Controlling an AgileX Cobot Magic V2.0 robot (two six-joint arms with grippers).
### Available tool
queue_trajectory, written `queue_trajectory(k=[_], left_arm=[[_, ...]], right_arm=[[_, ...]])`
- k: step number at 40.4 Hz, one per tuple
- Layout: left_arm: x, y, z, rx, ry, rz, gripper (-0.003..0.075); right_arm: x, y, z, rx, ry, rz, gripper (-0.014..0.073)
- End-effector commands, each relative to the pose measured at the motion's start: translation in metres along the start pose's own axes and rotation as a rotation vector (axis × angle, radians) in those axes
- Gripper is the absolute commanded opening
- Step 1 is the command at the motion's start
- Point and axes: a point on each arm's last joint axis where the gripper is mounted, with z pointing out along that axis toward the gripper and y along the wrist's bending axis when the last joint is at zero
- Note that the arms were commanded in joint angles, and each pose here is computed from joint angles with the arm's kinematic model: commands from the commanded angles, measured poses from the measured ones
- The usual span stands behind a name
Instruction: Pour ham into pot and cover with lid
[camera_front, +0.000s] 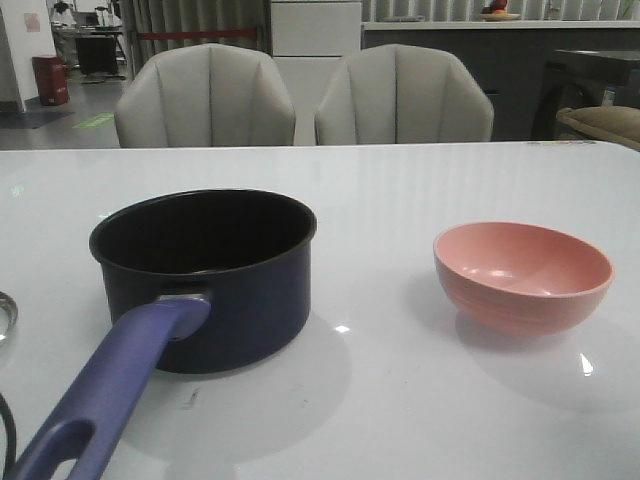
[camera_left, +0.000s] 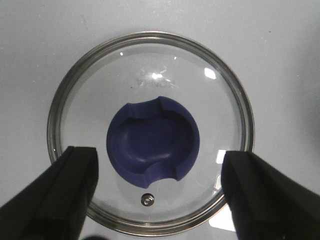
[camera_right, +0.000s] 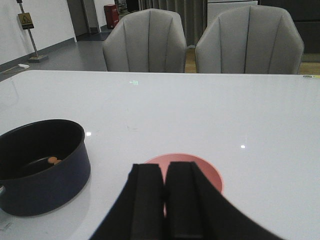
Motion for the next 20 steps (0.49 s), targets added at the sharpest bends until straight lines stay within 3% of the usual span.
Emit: queue_trajectory(k=[1, 20], left_arm=[[-0.015, -0.002, -0.005, 0.017, -0.040, -0.030, 0.0541], [-0.030, -0.004, 0.018, 0.008, 0.065, -0.083, 0.0568]], right_arm=[[-0.012, -0.001, 0.000, 0.023, -0.062, -0.004, 0.0162], [-0.012, -0.001, 0.000, 0.023, -0.062, -0.004, 0.0162]])
